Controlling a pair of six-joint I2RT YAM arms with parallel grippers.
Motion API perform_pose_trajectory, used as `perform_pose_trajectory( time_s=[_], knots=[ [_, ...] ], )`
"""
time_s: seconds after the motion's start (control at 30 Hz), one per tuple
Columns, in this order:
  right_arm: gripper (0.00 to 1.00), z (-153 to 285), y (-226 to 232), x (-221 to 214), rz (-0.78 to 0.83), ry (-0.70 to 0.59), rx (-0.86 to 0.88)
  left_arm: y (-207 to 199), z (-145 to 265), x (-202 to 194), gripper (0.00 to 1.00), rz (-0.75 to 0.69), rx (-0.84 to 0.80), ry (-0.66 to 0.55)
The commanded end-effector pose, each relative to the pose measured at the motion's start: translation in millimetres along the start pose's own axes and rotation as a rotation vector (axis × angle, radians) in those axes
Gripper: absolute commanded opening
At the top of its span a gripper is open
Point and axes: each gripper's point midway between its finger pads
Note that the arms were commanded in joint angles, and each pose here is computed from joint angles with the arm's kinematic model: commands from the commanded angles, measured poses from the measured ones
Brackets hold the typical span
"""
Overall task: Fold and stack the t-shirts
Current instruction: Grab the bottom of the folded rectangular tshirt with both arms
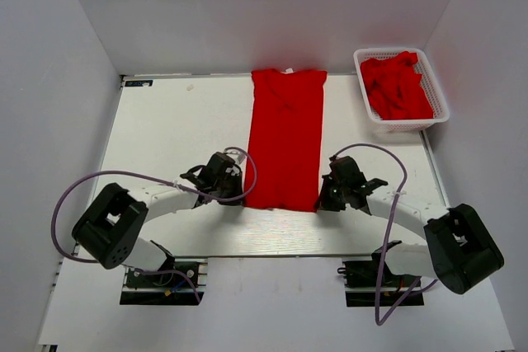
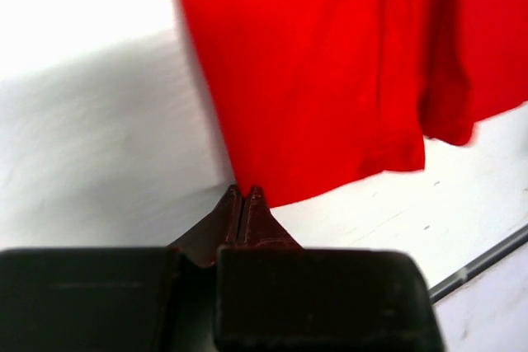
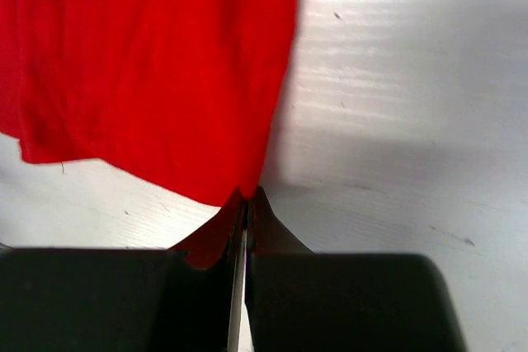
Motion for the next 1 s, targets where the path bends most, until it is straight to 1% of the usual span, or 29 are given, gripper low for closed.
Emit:
perform_pose_trajectory(
  time_s=[0.0,0.03,0.07,0.1,0.17,0.23,0.3,0.33,0.4,0.43,0.5,0.53,0.57,0.7,0.73,0.8,0.83,0.87,0.9,0.93,0.97],
  knots=[
    [0.00,6,-38,-20,-0.005,0.034,-0.140,41,16,-56,0.00,0.043,0.187,0.138],
    [0.00,8,-42,-24,0.000,0.040,-0.147,40,19,-50,0.00,0.039,0.186,0.111],
    [0.00,10,-52,-23,0.005,0.021,-0.193,42,18,-54,0.00,0.040,0.187,0.113],
    [0.00,11,-54,-24,0.005,0.021,-0.202,39,19,-52,0.00,0.040,0.172,0.110],
    [0.00,14,-49,-21,0.029,0.014,-0.175,30,18,-46,0.00,0.027,0.127,0.096],
    [0.00,16,-33,-21,0.048,0.022,-0.097,18,15,-40,0.00,0.017,0.066,0.088],
    [0.00,15,-21,-13,0.057,-0.007,-0.034,13,15,-34,0.00,0.015,0.046,0.075],
    [0.00,17,-9,-18,0.083,0.015,0.031,9,16,-36,0.00,0.016,0.020,0.086],
    [0.00,18,2,-15,0.104,0.010,0.084,2,17,-28,0.00,0.004,-0.007,0.075],
    [0.00,22,12,-19,0.139,0.031,0.147,-3,18,-30,0.00,0.005,-0.035,0.086],
    [0.00,25,23,-16,0.183,0.020,0.207,-16,25,-16,0.00,-0.005,-0.083,0.049],
    [0.00,29,28,-16,0.238,0.020,0.239,-24,28,-10,0.00,-0.008,-0.116,0.046],
    [0.00,31,30,-14,0.258,0.010,0.242,-26,33,-7,0.00,-0.018,-0.117,0.044],
    [0.00,39,27,12,0.285,-0.073,0.164,-23,42,22,0.00,-0.026,-0.051,-0.033],
    [0.00,41,27,23,0.283,-0.098,0.124,-26,44,37,0.00,-0.030,-0.044,-0.066],
    [0.00,43,26,41,0.274,-0.130,0.057,-23,43,56,0.00,-0.015,0.016,-0.074],
    [0.00,36,17,49,0.263,-0.135,-0.011,-23,47,65,0.00,-0.004,0.037,-0.096],
    [0.00,36,11,53,0.257,-0.140,-0.055,-12,39,68,0.00,0.022,0.082,-0.079],
    [0.00,33,1,58,0.252,-0.147,-0.127,-8,36,76,0.00,0.023,0.112,-0.091],
    [0.00,35,9,74,0.241,-0.172,-0.133,-10,37,89,0.00,0.040,0.131,-0.104],
    [0.00,35,10,77,0.233,-0.169,-0.138,-4,36,98,0.00,0.059,0.163,-0.111]
  ],
)
Point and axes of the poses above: each gripper's point midway between its finger pads, its own z axis back along the fingers, its own y axis along the line the jaws close on, x = y × z, and after that the axes turned 6 degrees about -z, right-handed
